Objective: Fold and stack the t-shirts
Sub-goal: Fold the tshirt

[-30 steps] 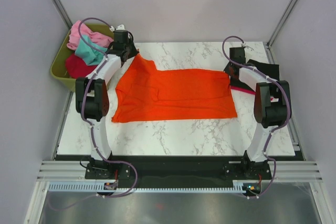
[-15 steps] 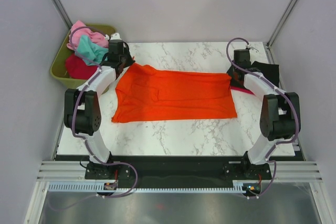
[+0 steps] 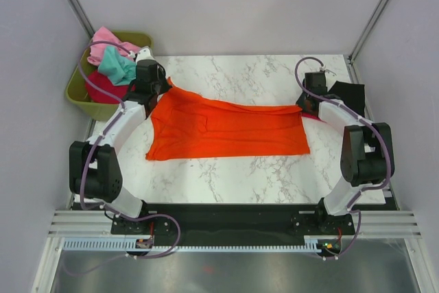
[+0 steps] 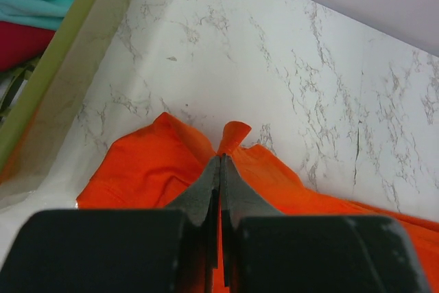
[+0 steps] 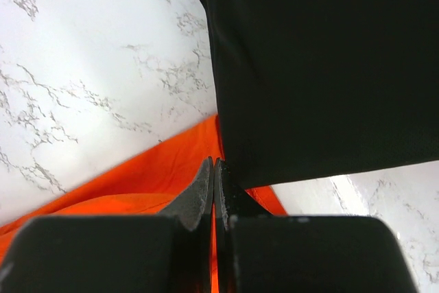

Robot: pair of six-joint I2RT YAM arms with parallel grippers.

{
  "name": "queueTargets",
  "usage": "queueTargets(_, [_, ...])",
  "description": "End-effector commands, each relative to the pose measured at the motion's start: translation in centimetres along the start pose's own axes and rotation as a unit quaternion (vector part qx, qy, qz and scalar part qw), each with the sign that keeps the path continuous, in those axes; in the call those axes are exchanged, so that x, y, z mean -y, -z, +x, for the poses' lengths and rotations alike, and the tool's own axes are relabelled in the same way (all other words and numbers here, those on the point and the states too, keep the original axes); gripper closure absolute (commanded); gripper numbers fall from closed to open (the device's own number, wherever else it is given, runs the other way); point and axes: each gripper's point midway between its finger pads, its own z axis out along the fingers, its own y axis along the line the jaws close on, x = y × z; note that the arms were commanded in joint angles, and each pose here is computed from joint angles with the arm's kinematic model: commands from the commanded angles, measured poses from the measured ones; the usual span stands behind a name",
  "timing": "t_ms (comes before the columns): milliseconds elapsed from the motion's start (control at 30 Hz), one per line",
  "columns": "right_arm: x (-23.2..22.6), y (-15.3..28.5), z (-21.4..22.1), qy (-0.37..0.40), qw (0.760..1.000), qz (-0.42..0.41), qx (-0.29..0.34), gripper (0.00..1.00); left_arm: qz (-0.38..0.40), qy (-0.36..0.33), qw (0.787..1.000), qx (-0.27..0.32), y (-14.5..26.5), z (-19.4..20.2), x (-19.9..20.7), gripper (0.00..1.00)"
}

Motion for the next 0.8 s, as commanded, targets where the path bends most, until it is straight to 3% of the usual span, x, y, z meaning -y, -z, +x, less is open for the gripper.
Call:
queueTargets(0, [-0.3, 1.4, -0.9, -0.003, 1.0, -0.015, 0.015, 1.0, -0.02, -0.013, 0.999, 0.027, 2.0, -1.0, -0.5, 0.98])
queueTargets(767, [2.4, 3.2, 1.0, 0.005, 1.0, 0.004, 0.015, 1.0, -0.081, -0.029, 0.996, 0.003, 6.1, 1.6, -2.7, 0.98])
